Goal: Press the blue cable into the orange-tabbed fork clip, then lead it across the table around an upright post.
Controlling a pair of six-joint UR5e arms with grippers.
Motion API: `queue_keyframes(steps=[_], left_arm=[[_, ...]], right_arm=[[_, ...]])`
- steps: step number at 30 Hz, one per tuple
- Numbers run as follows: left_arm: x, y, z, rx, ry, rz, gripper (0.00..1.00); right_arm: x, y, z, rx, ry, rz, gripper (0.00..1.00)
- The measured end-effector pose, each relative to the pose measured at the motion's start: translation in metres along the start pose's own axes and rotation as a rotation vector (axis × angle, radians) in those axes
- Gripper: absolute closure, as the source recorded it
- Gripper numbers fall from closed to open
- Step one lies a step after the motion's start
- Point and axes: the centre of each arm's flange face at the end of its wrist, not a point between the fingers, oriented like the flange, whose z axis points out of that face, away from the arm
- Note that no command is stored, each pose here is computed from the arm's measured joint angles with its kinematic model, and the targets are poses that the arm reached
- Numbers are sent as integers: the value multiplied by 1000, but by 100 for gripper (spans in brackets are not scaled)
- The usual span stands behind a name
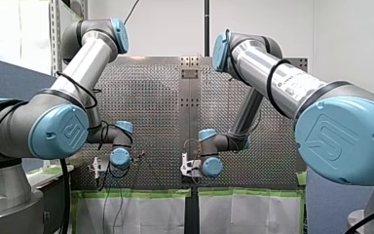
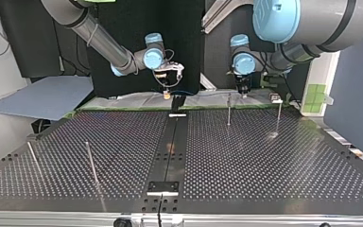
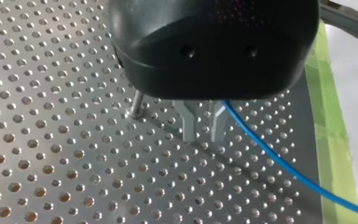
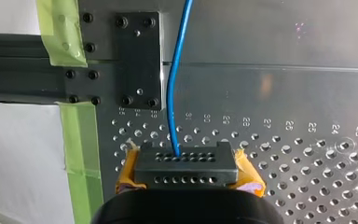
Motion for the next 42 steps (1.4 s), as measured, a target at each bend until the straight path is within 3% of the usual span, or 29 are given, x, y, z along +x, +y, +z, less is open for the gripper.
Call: queue_keyframes(steps=[7,17,33,36,38,39,41,42], left_arm=[[-3,0,4,7,-27,-16,80],[-16,-8,21,48,-54,-31,80],[-42,-9,51,40,-57,-33,78],[-44,-6,53,34,-59,-35,71],[-45,-4,55,29,-61,-34,46],[-45,-3,55,28,-61,-34,46],[-45,-2,56,31,-62,-32,22],[-45,-1,57,35,-62,-31,22]], right_arm=[[1,6,2,-9,-2,2,100],[7,17,9,-26,11,9,100],[36,28,32,-42,61,20,100],[42,30,37,-46,69,22,100],[45,31,38,-47,73,23,100],[46,32,39,-48,74,23,100],[47,33,40,-49,75,24,100],[47,33,40,-50,76,24,100]])
